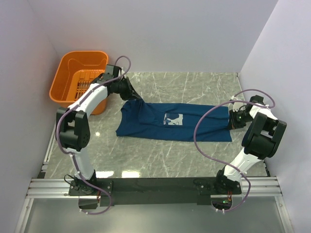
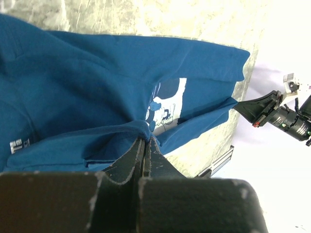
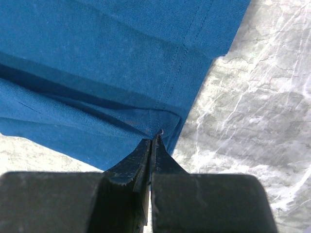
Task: Fold and stack the t-shirts
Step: Fold the tshirt
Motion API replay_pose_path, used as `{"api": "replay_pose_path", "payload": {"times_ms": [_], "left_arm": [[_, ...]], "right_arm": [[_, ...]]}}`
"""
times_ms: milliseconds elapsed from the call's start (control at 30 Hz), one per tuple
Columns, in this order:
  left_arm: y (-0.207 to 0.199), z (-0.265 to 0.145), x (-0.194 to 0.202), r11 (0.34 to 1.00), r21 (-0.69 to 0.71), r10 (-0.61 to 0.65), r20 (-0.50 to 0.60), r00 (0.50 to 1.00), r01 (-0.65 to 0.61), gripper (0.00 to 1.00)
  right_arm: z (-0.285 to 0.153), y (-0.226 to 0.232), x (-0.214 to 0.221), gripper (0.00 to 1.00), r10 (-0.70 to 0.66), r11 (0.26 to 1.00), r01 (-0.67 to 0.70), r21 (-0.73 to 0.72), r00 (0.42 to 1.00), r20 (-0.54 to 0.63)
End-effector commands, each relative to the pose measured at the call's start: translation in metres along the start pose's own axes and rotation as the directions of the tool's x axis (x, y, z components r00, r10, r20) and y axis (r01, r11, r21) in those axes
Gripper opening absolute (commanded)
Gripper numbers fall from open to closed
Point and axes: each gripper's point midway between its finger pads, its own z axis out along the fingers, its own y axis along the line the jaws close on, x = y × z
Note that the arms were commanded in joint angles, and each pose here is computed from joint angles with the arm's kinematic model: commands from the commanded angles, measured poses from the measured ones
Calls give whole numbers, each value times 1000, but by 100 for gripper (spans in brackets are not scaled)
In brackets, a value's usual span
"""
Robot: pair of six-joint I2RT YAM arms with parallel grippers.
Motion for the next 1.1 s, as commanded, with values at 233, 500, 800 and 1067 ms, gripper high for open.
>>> {"api": "replay_pose_path", "payload": {"times_ms": [233,500,800,1067], "left_arm": [[-13,11,-25,999,28,23,15,1000,-24,1],[-6,21,-34,1000,-11,20,26,999,-20,1],[0,30,-37,1000,-24,13,26,1000,-12,1],[10,42,-38,999,-48,2,9,1000,-2,1]], "right_arm": [[-3,-10,-10,0,-14,998,13,57,999,28],[-7,-8,-5,0,-8,998,5,68,999,33],[-14,-4,-11,0,-1,998,-3,60,998,62],[-10,-5,-9,0,14,998,-17,58,998,59]]}}
